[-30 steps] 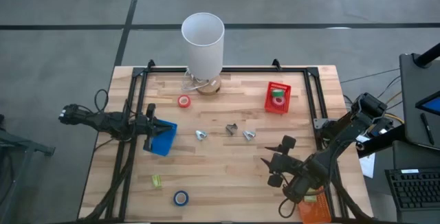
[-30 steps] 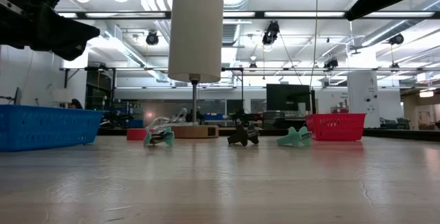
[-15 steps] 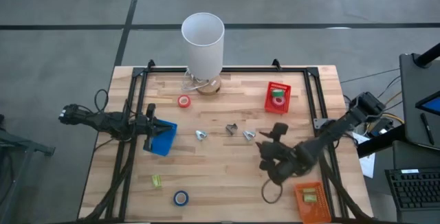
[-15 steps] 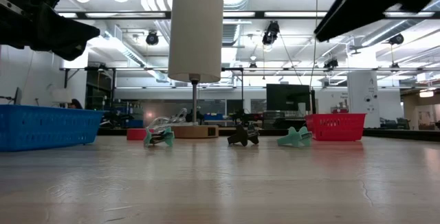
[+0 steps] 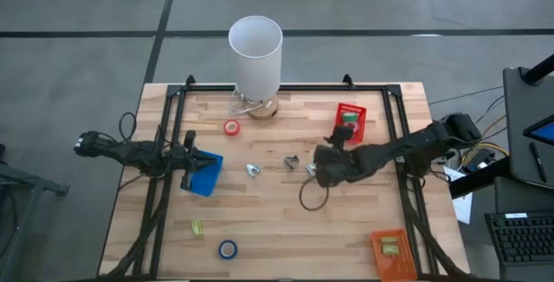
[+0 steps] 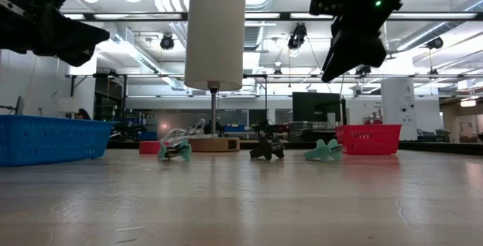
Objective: Pick and place Stapler, Stapler remover, tape
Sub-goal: Put the red tape into the red bin
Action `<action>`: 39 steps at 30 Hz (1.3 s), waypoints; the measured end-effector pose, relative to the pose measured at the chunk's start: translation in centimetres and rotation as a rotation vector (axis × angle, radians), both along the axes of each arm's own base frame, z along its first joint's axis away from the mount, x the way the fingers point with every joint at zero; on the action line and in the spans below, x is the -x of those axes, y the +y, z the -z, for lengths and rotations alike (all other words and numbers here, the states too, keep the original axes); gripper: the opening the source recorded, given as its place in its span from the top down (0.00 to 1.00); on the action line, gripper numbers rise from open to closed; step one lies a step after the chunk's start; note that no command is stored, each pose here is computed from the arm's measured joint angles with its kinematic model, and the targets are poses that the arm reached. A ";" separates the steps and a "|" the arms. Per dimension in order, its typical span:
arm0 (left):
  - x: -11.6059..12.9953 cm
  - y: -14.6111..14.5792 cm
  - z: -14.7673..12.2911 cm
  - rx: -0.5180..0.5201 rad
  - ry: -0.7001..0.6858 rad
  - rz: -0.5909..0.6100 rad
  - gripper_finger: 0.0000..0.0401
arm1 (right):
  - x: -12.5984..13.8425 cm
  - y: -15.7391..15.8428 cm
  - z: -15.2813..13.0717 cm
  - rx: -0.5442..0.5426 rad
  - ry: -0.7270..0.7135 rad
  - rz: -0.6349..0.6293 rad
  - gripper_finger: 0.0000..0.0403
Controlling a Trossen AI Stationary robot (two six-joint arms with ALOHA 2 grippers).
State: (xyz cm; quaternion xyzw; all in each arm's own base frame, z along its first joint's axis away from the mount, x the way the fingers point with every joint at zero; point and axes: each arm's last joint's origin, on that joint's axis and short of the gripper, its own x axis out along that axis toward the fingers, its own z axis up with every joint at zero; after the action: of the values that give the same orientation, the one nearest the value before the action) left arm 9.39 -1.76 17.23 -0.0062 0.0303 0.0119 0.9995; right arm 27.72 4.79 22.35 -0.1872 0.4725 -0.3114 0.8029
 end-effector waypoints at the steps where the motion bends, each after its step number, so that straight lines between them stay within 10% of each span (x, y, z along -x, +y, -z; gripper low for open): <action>1: 0.0 0.0 0.0 0.000 0.000 0.000 0.94 | -0.1 -0.5 0.1 -0.001 -0.004 0.014 0.54; 13: 0.0 0.0 0.0 0.000 0.000 0.000 0.94 | 0.3 -2.2 2.6 -0.105 0.018 0.125 0.58; 24: 0.0 0.0 0.0 0.000 -0.001 0.000 0.94 | 0.2 -1.7 2.9 -0.328 0.037 0.081 0.96; 39: 0.0 0.0 0.0 0.000 0.000 0.000 0.94 | 0.7 -1.3 -0.5 -0.448 -0.369 -0.457 0.98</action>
State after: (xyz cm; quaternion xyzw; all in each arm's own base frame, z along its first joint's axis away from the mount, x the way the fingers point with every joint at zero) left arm 9.39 -1.76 17.22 -0.0063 0.0305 0.0119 0.9994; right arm 26.98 3.48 22.87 -0.0484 0.3224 -0.0415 0.9444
